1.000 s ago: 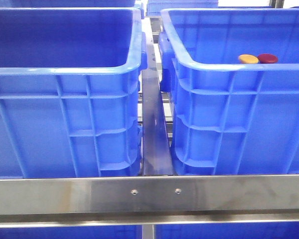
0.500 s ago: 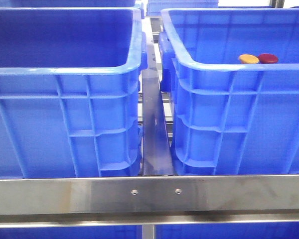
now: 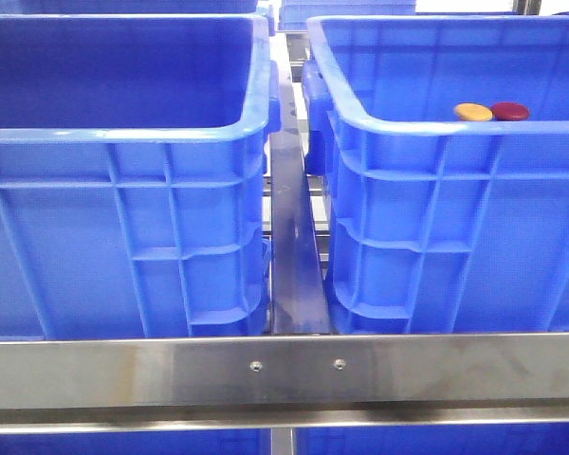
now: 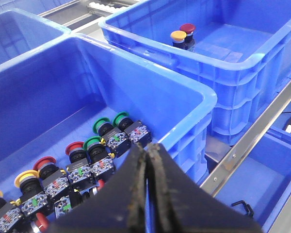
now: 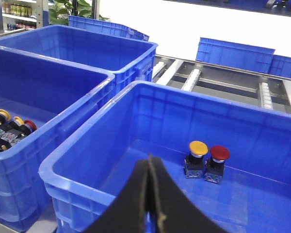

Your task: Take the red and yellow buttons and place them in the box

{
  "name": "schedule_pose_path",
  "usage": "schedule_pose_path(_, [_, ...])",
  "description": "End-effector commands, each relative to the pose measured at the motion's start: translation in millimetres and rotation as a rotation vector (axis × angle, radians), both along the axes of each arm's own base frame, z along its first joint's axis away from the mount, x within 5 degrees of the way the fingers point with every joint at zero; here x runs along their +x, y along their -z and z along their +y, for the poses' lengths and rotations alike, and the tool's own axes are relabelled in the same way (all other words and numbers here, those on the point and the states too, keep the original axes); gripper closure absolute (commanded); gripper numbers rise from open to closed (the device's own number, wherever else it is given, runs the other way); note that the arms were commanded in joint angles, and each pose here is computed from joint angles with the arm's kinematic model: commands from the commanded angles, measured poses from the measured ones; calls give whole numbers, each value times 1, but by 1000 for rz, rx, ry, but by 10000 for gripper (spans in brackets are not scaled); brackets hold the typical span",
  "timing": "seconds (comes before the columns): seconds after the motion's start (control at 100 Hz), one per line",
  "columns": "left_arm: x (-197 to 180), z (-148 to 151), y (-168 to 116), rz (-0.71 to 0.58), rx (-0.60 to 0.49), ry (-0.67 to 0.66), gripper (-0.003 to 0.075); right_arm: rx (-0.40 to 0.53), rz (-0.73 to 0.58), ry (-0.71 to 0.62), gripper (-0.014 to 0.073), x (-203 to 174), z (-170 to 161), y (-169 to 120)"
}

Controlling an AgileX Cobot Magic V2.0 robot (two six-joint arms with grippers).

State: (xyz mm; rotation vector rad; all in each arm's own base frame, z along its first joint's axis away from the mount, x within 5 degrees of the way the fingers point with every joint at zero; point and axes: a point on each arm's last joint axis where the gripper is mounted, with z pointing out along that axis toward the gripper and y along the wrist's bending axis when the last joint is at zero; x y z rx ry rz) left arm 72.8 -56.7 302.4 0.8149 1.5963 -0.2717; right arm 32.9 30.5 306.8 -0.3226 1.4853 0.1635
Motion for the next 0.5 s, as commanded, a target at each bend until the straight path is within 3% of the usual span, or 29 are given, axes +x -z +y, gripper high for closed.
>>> schedule_pose_path(0.0, [0, -1, -16, -68, -67, 6, 740, 31, -49, 33, 664, 0, -3, -11])
schedule_pose_path(0.21, [1, 7, -18, -93, -90, -72, 740, 31, -49, 33, 664, 0, -3, -11])
schedule_pose_path(0.36, [4, 20, -6, -15, -254, -246, 740, 31, -49, 33, 664, 0, -3, -11])
schedule_pose_path(0.49, [-1, 34, 14, -58, -290, -382, 740, 31, -49, 33, 664, 0, -3, -11])
